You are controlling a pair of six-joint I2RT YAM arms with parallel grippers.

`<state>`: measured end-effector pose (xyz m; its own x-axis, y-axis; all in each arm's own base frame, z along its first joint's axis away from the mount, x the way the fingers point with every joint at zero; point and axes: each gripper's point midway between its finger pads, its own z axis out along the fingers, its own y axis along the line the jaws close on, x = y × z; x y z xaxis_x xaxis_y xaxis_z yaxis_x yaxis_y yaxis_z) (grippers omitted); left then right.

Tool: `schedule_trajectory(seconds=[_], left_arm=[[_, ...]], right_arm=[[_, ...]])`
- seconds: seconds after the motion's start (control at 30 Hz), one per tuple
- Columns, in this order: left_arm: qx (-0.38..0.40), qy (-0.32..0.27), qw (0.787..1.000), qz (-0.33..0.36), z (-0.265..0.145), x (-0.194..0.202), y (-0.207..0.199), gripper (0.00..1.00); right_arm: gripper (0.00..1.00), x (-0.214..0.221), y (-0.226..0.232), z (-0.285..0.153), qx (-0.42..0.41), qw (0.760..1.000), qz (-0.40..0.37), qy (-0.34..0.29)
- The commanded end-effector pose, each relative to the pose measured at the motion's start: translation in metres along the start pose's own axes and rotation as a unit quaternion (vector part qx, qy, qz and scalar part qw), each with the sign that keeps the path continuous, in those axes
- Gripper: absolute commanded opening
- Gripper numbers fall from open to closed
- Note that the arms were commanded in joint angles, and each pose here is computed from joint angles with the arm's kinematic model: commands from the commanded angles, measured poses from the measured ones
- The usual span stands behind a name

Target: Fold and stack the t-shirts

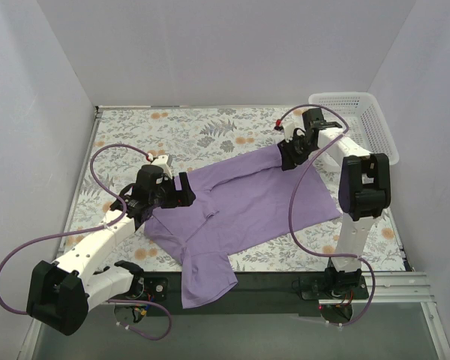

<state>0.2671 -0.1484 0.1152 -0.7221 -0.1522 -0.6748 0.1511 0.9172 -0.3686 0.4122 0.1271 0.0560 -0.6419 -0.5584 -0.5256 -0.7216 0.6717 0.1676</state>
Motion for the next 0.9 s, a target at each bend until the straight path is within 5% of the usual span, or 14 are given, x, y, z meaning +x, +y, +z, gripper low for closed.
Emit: schedule_trajectory(seconds=[0.0, 0.23, 0.33, 0.47, 0.63, 0.87], left_arm=[[0.013, -0.012, 1.0, 0.005, -0.001, -0.009, -0.006, 0.86], [-0.051, -0.038, 0.998, -0.029, -0.002, -0.016, 0.015, 0.86], [-0.146, -0.072, 0.983, -0.088, -0.01, -0.029, 0.053, 0.88], [-0.148, -0.076, 0.962, -0.216, -0.014, -0.039, 0.101, 0.87], [-0.182, -0.067, 0.926, -0.324, -0.004, -0.042, 0.157, 0.81], [-0.178, -0.036, 0.917, -0.355, 0.026, -0.048, 0.187, 0.62]], right_arm=[[0.46, -0.044, 0.037, -0.03, -0.073, 0.993, -0.046, -0.08], [0.44, -0.076, 0.093, -0.027, -0.18, 0.976, -0.051, -0.11], [0.44, -0.081, 0.085, -0.028, -0.16, 0.98, -0.052, -0.108], [0.45, -0.07, 0.084, -0.037, -0.144, 0.982, -0.059, -0.105], [0.46, -0.045, 0.101, -0.047, -0.158, 0.978, -0.074, -0.11], [0.46, -0.028, 0.1, -0.058, -0.176, 0.973, -0.061, -0.139]])
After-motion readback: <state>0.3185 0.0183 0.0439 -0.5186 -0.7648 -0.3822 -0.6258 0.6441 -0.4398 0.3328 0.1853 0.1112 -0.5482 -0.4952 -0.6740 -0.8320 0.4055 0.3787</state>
